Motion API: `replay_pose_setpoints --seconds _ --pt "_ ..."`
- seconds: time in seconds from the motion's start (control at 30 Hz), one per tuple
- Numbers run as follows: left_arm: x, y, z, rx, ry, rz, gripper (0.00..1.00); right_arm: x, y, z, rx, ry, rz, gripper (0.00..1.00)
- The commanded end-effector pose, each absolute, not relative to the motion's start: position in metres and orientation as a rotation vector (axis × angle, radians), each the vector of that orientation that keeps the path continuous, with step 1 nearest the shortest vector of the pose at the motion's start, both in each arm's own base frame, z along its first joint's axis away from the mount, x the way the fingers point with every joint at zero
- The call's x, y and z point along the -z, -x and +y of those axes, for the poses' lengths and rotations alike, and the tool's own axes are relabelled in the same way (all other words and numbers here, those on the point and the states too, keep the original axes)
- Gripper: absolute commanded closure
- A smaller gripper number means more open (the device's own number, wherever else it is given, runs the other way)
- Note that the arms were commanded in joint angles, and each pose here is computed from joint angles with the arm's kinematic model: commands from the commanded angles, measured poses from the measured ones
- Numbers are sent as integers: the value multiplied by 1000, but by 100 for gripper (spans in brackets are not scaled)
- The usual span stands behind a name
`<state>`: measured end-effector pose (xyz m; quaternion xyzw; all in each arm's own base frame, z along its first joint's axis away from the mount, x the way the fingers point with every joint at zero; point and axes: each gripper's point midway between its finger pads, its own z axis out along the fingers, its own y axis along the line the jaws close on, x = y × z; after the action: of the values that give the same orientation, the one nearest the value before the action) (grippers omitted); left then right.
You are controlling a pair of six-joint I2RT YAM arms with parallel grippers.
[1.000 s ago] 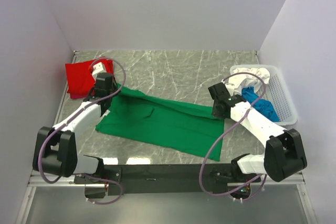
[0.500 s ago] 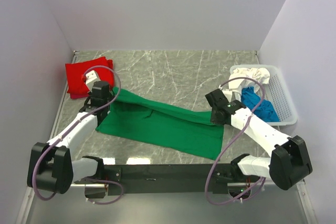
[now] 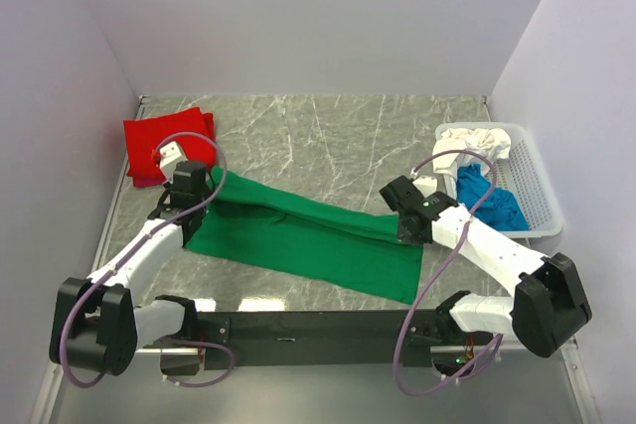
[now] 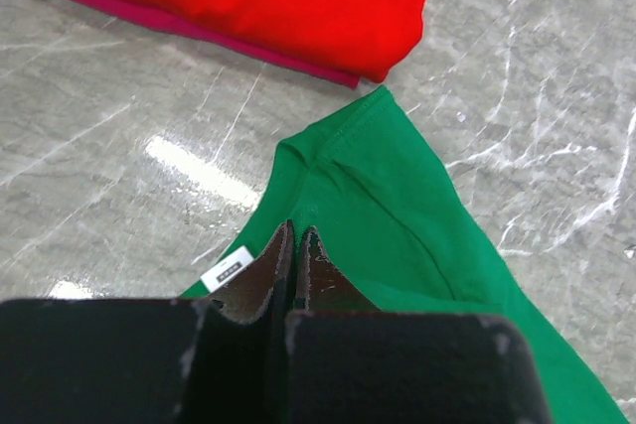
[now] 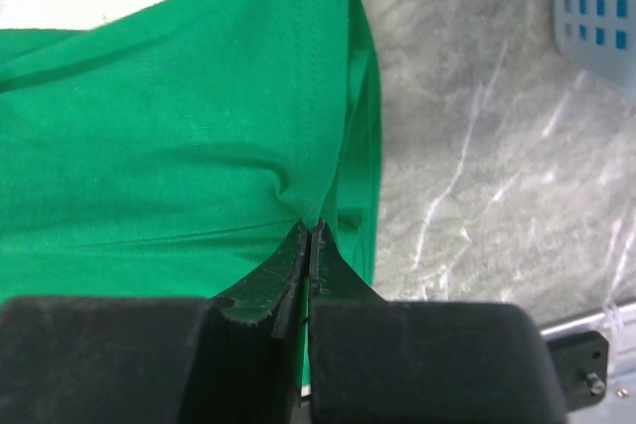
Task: Fold and stack the t-shirts
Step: Fold the tshirt
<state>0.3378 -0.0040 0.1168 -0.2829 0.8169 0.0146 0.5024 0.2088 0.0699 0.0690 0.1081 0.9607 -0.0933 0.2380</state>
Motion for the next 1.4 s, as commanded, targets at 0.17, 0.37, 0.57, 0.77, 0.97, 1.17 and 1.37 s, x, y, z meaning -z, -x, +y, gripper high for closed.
replay_pose_setpoints --seconds 0.17,0.37,0.57,0.77,0.97,1.17,1.37 --pt "-107 -328 2 -60 695 1977 99 -83 -203 58 387 -341 2593 100" --pt "-106 -315 9 -73 742 1953 75 -87 -190 62 403 -315 2620 92" --pt "-139 -304 20 -63 783 1833 31 -96 -170 79 319 -227 2652 47" --pt "-164 -311 3 74 747 1771 31 -117 -185 99 99 -210 2551 33" --pt "-151 -331 -33 137 660 1867 22 -103 -209 115 48 -181 2521 32" --pt "-144 -347 -67 271 584 1922 19 -88 -222 113 45 -205 2525 33" --pt "-129 -354 -88 343 552 1955 17 -58 -220 104 79 -228 2569 34"
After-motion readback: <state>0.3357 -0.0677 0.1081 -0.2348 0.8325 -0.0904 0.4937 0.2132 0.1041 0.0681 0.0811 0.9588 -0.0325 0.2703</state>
